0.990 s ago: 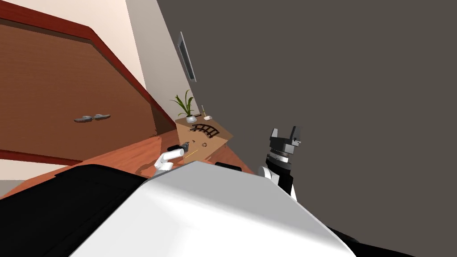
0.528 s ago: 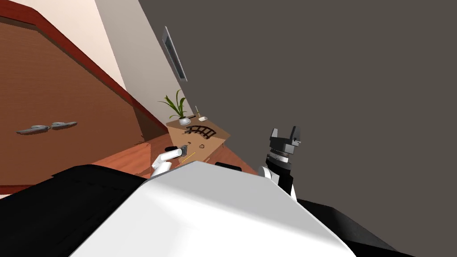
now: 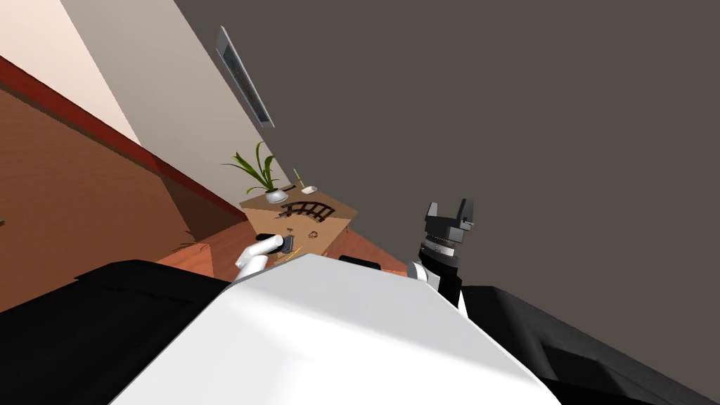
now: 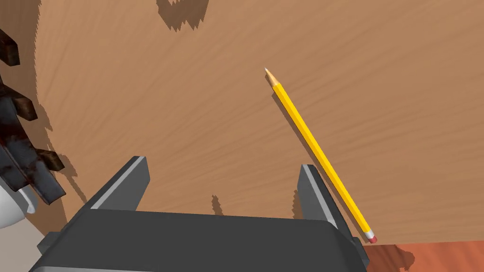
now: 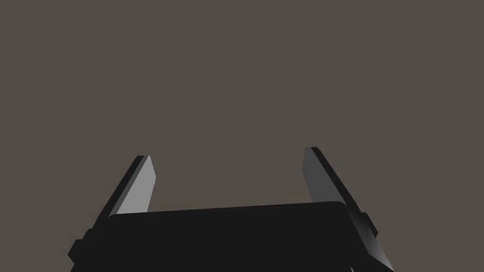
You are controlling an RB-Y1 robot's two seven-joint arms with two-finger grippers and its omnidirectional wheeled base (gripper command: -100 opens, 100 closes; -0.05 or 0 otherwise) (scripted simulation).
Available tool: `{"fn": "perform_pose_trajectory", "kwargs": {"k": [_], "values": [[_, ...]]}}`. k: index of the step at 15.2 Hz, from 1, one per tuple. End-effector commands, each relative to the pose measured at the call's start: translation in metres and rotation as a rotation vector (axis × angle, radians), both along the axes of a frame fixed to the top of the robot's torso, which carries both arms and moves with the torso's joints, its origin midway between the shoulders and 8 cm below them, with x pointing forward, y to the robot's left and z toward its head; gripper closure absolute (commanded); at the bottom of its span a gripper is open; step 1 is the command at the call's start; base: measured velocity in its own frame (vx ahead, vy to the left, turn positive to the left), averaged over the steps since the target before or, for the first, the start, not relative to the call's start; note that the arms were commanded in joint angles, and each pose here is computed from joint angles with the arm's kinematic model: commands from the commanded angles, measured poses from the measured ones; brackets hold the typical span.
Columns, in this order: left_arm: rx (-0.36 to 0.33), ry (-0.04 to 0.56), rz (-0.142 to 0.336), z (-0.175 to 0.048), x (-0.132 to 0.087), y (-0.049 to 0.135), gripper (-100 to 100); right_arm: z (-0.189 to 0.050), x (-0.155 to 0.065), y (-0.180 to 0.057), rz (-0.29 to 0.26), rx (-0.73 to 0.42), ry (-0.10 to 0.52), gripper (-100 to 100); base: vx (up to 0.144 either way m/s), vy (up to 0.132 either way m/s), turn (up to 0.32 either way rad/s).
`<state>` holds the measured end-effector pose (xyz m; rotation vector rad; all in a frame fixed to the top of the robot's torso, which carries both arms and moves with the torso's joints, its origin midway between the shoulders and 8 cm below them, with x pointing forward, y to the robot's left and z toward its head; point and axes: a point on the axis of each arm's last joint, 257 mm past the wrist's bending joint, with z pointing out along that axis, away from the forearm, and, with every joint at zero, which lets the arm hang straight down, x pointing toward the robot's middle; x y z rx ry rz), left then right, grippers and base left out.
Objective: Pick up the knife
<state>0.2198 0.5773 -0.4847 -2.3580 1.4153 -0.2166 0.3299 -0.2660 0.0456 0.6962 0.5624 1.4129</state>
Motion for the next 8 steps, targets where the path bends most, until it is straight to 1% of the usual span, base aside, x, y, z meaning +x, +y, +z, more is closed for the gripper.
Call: {"fn": "perform_pose_trajectory", "kwargs": {"k": [1, 2, 3, 4, 5, 6, 7, 8], "values": [[-0.047, 0.025, 0.017, -0.007, -0.01, -0.005, -100, 0.0, 0.0, 0.0, 0.0, 0.0, 0.0, 0, -0.036, 0.06, -0.286], [-0.092, 0.04, 0.038, -0.012, -0.018, -0.01, -100, 0.0, 0.0, 0.0, 0.0, 0.0, 0.0, 0, -0.041, 0.054, -0.331], [-0.095, 0.044, 0.038, -0.013, -0.019, -0.011, -100, 0.0, 0.0, 0.0, 0.0, 0.0, 0.0, 0, -0.043, 0.057, -0.221], [-0.142, 0.059, 0.057, -0.018, -0.026, -0.017, -100, 0.0, 0.0, 0.0, 0.0, 0.0, 0.0, 0, -0.043, 0.064, -0.214], [-0.142, 0.059, 0.057, -0.018, -0.026, -0.017, -100, 0.0, 0.0, 0.0, 0.0, 0.0, 0.0, 0, -0.041, 0.063, -0.214], [-0.186, 0.071, 0.075, -0.023, -0.032, -0.024, -100, 0.0, 0.0, 0.0, 0.0, 0.0, 0.0, 0, -0.035, 0.06, -0.244], [-0.226, 0.078, 0.092, -0.027, -0.037, -0.03, -100, 0.0, 0.0, 0.0, 0.0, 0.0, 0.0, 0, -0.045, 0.066, -0.358], [-0.228, 0.08, 0.091, -0.027, -0.038, -0.031, -100, 0.0, 0.0, 0.0, 0.0, 0.0, 0.0, 0, -0.043, 0.063, -0.284]]}}
